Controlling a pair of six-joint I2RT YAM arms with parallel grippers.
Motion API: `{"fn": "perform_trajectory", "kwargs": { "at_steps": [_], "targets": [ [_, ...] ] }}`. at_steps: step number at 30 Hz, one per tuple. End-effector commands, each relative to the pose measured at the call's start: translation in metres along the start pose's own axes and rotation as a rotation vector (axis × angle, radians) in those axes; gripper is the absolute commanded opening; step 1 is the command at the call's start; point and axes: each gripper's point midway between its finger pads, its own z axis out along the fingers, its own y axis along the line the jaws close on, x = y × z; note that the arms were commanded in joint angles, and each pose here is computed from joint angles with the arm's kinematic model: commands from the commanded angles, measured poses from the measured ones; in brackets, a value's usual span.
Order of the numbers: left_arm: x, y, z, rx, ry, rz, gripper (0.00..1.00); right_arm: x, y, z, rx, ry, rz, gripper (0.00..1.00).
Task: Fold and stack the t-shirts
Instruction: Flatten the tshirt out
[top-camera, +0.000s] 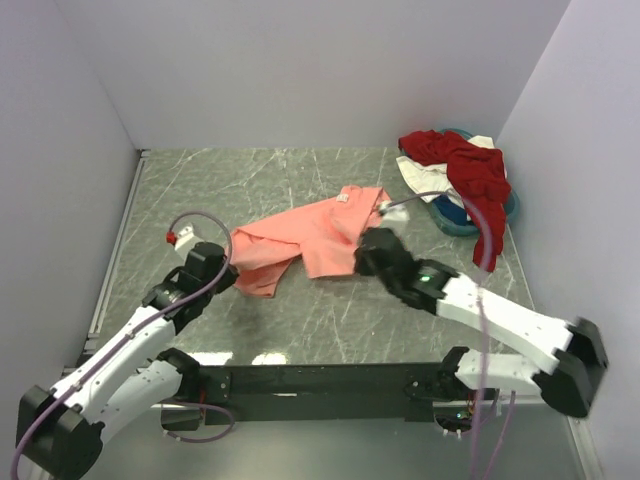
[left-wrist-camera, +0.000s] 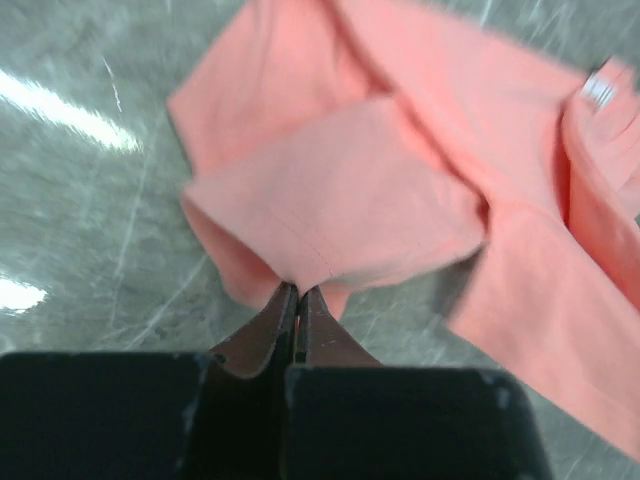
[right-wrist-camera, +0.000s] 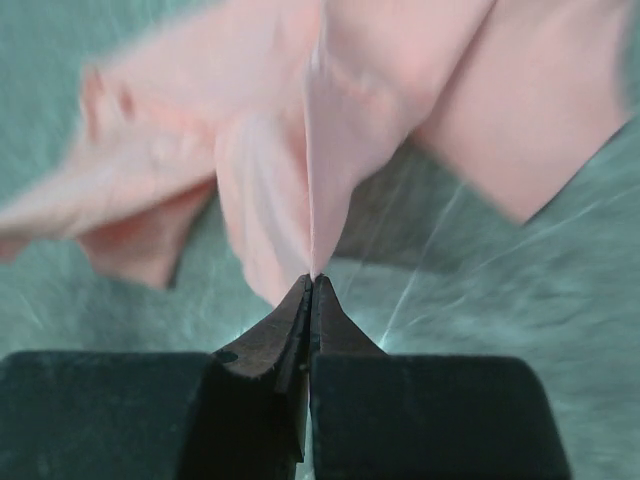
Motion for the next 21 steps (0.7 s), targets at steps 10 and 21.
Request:
{"fn": "perform_trajectory", "kwargs": {
  "at_steps": [10,21],
  "targets": [
    [-0.178,-0.053,-0.142,0.07,-0.508,-0.143,0.01,-0.243,-0.048,-0.228,-0.043,-0.655,0.154,0.0],
    [-0.257,-0.069,-0.245,0.201,-0.767,-0.254,0.01,-0.333,-0.044,-0.337,-0.136,-0.948,0.232,0.0]
  ]
}}
